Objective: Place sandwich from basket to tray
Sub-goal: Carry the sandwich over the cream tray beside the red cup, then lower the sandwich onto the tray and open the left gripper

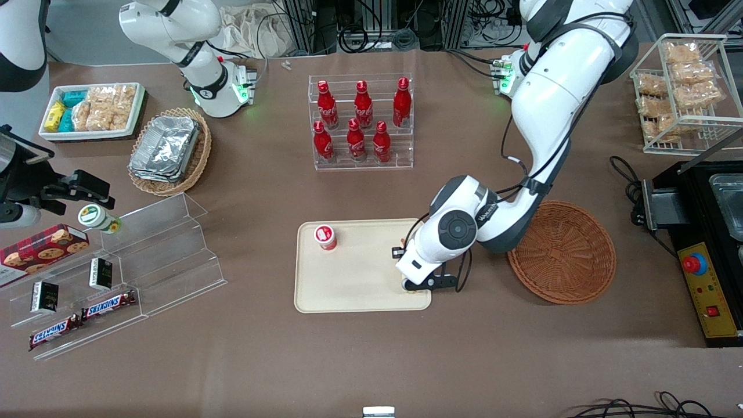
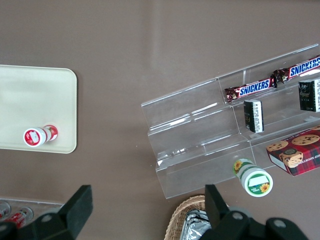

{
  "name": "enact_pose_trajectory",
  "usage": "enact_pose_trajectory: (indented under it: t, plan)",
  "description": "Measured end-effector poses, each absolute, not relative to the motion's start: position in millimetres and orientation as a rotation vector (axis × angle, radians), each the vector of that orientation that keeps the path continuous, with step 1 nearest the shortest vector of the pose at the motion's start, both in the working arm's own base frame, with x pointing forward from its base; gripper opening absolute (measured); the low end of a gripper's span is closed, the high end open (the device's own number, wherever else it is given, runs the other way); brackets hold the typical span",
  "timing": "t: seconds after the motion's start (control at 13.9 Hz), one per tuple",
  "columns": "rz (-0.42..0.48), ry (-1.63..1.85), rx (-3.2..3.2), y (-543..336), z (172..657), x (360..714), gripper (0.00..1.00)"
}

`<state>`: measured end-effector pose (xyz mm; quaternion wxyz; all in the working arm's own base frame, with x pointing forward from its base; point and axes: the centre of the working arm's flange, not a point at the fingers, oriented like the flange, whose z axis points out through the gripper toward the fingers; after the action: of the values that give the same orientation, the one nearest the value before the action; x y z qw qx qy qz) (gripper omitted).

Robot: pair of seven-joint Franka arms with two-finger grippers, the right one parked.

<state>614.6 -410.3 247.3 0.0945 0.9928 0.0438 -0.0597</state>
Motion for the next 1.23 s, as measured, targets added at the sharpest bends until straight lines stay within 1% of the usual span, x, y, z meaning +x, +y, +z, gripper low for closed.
enact_pose_trajectory:
  t: [0.22, 0.29, 0.36, 0.72, 0.86, 1.01, 1.23]
  plan:
    - [-0.188, 0.108, 2.956, -415.6, 236.1, 609.7, 0.19]
    - [-0.192, 0.102, 2.960, -417.1, 232.8, 608.2, 0.24]
    - [-0.197, 0.097, 2.962, -418.9, 230.5, 606.5, 0.33]
    - [-0.211, 0.093, 2.969, -420.0, 231.5, 605.5, 0.83]
    - [-0.221, 0.093, 2.981, -417.8, 243.8, 608.0, 1.00]
    - [-0.228, 0.085, 3.003, -414.4, 270.9, 609.3, 1.00]
    - [-0.221, 0.088, 3.060, -398.2, 327.3, 609.6, 1.00]
